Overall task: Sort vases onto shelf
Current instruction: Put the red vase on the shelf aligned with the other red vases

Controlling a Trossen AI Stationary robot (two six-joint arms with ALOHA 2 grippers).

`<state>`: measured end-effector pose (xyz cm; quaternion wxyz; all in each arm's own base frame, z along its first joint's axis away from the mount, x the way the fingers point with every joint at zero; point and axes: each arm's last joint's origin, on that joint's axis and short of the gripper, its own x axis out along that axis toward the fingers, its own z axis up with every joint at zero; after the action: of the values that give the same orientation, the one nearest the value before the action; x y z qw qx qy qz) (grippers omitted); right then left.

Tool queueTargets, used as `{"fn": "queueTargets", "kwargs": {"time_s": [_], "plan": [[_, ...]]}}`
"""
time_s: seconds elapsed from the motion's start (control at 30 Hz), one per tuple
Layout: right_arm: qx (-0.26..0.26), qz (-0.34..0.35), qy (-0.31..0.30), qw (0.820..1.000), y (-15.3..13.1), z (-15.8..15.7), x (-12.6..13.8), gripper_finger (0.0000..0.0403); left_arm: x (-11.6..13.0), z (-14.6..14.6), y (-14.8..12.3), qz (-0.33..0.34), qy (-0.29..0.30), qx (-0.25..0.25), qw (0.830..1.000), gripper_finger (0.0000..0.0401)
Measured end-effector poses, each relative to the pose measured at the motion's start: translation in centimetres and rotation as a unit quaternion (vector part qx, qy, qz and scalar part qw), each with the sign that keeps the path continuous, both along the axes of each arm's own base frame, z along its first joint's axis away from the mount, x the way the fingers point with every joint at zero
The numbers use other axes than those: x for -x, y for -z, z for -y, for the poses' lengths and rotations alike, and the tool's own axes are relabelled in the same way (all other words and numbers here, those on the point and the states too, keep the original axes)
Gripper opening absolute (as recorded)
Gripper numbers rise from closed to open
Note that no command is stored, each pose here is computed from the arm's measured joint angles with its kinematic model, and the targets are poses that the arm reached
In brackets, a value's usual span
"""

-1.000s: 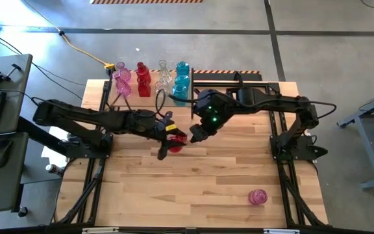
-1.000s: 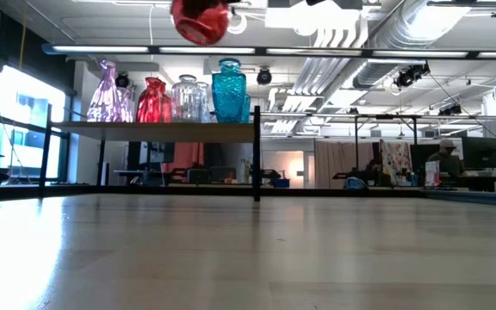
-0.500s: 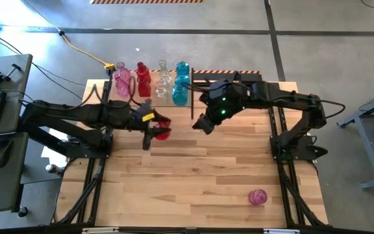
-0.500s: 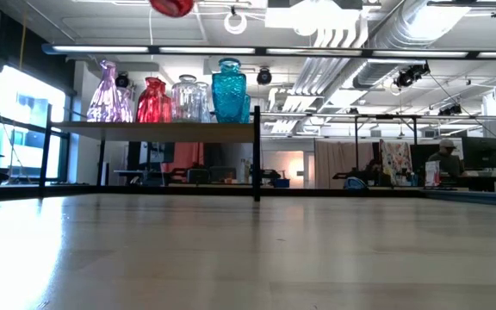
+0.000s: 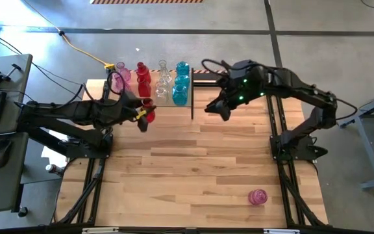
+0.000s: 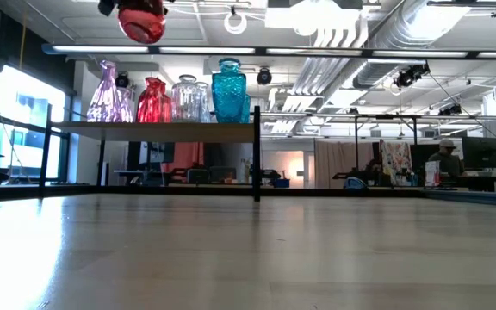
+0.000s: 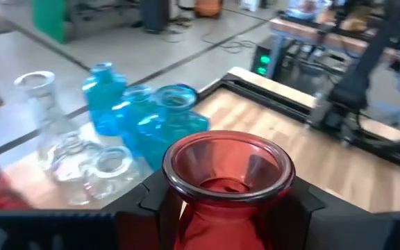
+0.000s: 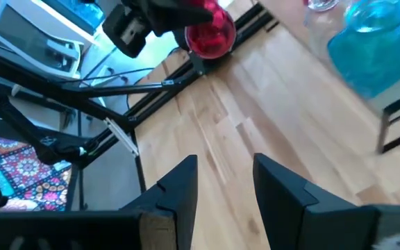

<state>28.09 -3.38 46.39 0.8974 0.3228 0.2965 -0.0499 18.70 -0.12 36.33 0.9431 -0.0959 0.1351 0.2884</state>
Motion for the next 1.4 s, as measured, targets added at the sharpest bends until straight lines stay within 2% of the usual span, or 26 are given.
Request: {"fn": "queueTargets", "kwargs": {"time_s": [0.13, 0.53, 0.8, 1.0, 1.4], "plan": [[0.02, 0.005, 0.002, 1.0, -0.7, 0.6, 1.5, 0.0119, 0.4, -0.2, 0.2, 0.0, -0.037, 0.007, 0.999, 0.0144], [0.065, 0.036, 0.009, 0.997, -2.8, 1.1, 6.3, 0.0119, 1.7, -0.6, 2.0, -0.068, -0.131, 0.009, 0.989, 0.0148], [0.088, 0.041, 0.021, 0.995, -3.4, 0.9, 8.0, 0.0119, 2.4, -0.5, 5.8, -0.072, -0.145, 0.036, 0.986, 0.015], [0.097, 0.042, 0.02, 0.994, -3.5, 0.8, 8.2, 0.0119, 2.6, -0.4, 7.7, -0.031, -0.143, 0.028, 0.989, 0.0151], [0.113, 0.039, 0.011, 0.993, -3.4, 0.8, 8.2, 0.0119, 2.3, -0.8, 12.1, 0.048, -0.166, -0.034, 0.984, 0.0152]]}}
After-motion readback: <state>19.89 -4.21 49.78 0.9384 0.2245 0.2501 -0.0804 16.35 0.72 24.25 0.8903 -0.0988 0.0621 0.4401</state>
